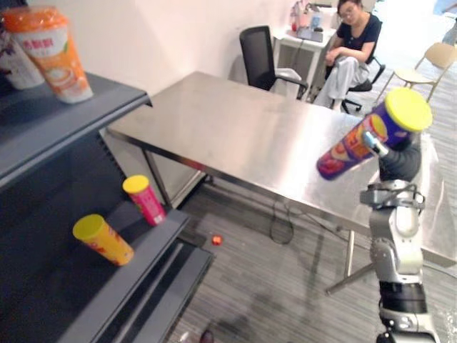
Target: Put the gum and the chips on the shelf.
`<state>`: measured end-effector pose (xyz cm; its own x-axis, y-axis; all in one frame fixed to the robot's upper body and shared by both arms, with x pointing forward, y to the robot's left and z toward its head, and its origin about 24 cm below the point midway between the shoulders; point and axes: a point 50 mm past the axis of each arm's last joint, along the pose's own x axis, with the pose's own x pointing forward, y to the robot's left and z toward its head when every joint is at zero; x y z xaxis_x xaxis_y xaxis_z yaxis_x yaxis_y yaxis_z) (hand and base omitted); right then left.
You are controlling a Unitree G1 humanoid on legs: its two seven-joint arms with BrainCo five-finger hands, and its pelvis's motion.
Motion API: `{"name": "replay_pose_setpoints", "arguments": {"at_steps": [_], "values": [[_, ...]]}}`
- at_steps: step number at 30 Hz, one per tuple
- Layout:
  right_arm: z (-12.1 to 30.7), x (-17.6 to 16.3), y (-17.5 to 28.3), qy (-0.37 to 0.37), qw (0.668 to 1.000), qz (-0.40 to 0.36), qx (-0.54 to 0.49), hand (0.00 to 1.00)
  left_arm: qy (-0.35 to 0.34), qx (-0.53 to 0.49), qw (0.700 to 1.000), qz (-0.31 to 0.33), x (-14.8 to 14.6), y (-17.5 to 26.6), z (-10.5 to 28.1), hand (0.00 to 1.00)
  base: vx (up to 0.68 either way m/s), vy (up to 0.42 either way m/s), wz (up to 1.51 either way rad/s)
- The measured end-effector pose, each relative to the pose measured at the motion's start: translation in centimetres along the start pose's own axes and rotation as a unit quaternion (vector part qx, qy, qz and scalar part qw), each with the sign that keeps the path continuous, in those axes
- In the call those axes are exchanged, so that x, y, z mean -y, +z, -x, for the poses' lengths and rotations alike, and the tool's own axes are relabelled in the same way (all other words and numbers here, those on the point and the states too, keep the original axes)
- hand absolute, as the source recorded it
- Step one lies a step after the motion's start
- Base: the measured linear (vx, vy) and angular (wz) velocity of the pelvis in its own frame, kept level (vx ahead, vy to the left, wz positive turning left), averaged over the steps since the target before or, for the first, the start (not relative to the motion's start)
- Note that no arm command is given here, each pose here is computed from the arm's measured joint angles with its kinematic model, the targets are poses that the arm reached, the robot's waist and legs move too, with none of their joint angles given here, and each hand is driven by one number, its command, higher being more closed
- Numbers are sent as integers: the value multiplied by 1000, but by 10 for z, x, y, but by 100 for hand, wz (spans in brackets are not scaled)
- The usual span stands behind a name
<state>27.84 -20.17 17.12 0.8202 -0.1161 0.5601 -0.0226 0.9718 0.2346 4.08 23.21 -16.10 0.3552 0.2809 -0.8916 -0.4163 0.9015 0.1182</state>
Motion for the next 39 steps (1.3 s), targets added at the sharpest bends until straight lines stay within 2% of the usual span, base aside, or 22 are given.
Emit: {"name": "replay_pose_setpoints", "arguments": {"at_steps": [4,11,18,22,27,31,39], "values": [[6,-10,-9,31,999,-6,-24,100,-27,2,1000,-9,7,2,-1,0,-75,-44,28],[2,-28,-13,68,997,-24,-28,100,-39,12,999,19,14,9,-3,0,-170,-169,111],[-5,22,16,-60,997,23,40,100,-30,-14,997,70,15,-9,2,0,-110,-94,147],[3,37,21,-99,994,28,49,100,-32,-16,996,83,20,-10,2,0,-42,104,70],[10,47,35,-126,988,50,74,100,-29,-16,997,64,19,-9,2,0,-48,107,55],[18,50,29,-161,984,48,64,100,-19,-13,998,62,17,-7,1,0,-84,60,4],[23,43,19,-142,987,65,37,100,-13,11,998,59,14,12,-5,0,-64,22,-22]]}}
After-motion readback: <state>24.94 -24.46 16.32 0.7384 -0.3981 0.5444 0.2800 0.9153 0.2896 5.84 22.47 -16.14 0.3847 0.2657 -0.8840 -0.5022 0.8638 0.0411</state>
